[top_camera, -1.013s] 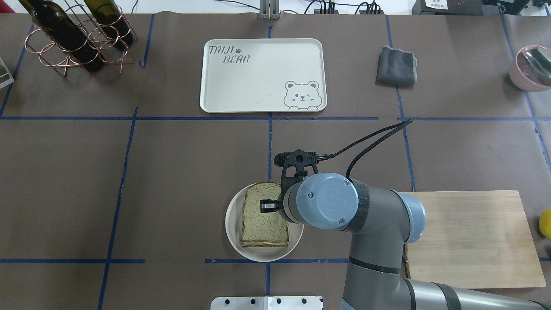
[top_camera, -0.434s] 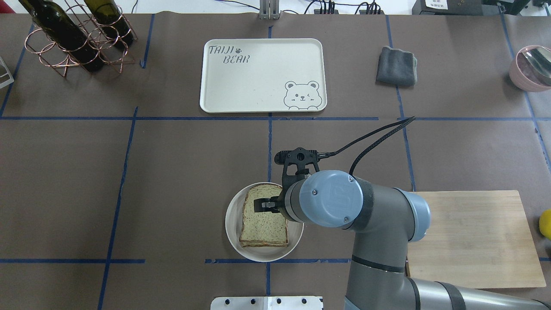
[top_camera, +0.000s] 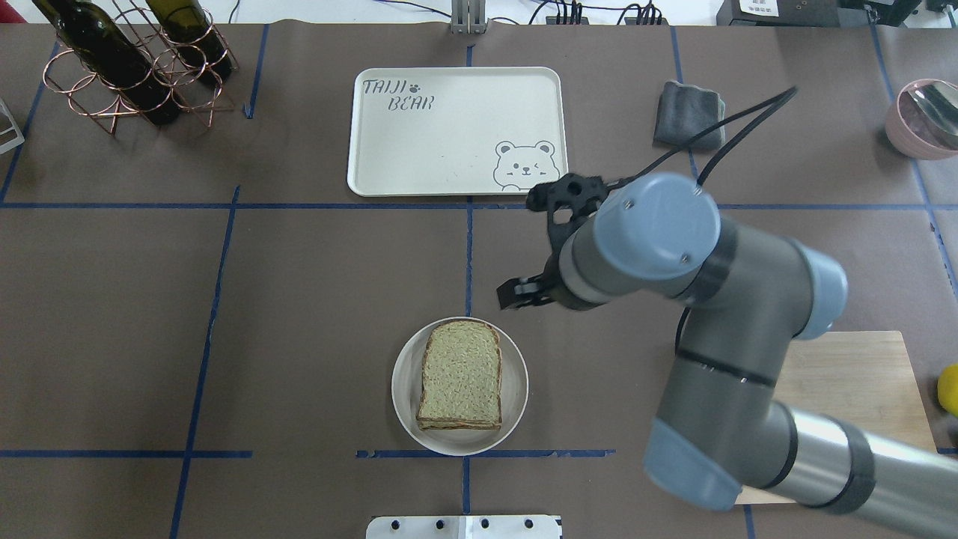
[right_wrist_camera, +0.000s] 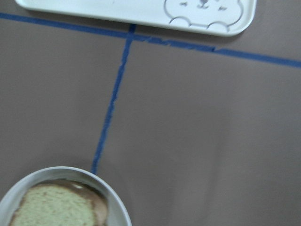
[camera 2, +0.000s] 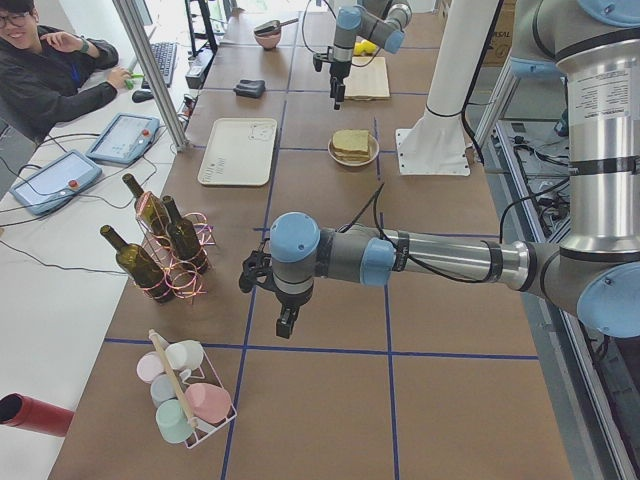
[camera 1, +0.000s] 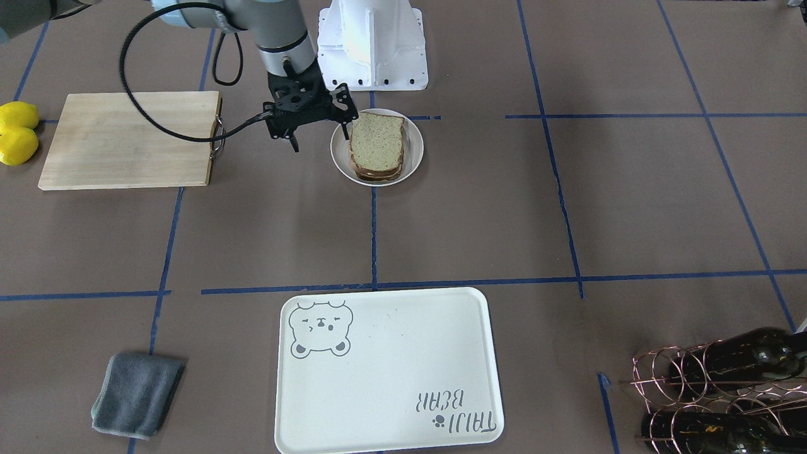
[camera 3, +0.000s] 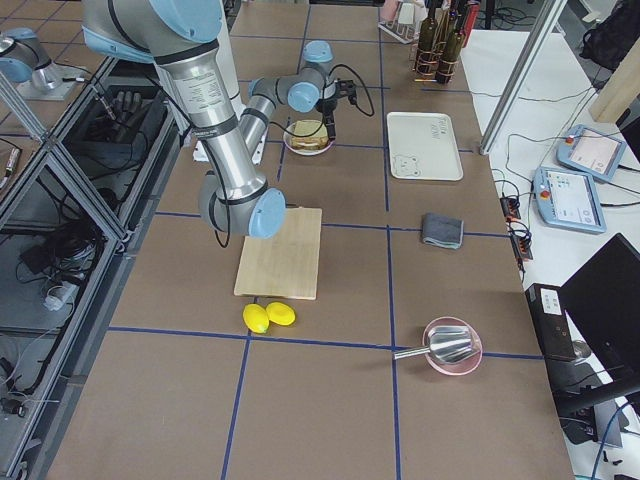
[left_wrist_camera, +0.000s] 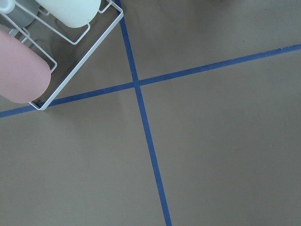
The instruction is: Make sandwich and place on tray
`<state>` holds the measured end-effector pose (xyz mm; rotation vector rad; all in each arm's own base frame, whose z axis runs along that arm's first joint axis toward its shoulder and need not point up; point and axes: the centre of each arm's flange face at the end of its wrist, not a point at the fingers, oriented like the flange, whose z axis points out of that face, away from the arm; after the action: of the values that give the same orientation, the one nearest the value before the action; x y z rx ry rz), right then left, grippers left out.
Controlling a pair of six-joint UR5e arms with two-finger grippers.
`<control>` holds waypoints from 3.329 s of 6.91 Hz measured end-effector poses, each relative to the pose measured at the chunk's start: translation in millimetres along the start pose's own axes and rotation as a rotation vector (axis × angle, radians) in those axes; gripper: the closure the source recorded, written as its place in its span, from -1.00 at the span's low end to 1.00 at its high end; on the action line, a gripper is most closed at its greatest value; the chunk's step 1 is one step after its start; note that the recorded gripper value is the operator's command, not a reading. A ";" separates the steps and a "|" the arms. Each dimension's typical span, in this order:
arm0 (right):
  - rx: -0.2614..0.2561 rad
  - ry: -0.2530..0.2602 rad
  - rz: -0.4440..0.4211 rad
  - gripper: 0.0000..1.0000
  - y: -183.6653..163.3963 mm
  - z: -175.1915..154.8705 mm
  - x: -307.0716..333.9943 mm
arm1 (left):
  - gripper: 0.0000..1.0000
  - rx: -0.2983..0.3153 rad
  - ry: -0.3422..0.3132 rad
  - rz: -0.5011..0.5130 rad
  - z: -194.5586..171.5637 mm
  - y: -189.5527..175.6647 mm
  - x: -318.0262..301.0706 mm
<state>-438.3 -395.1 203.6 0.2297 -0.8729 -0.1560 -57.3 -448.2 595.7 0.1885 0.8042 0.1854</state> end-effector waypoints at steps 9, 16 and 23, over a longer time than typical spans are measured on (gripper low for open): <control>-0.127 0.091 -0.147 -1.00 64.5 -135.5 559.8 | -1.00 0.203 0.244 0.076 12.3 -109.1 244.7; -0.138 0.097 -0.112 -1.00 82.8 -134.8 573.3 | -0.64 0.130 0.324 -0.290 152.3 -19.0 561.0; -0.138 0.096 -0.109 -1.00 82.7 -134.9 572.6 | -0.11 0.069 0.267 -0.274 202.8 -1.2 654.1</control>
<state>32.1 -427.9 564.8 0.1544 -0.7513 -0.3032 534.8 -315.0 278.4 0.1179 1.0929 -0.0782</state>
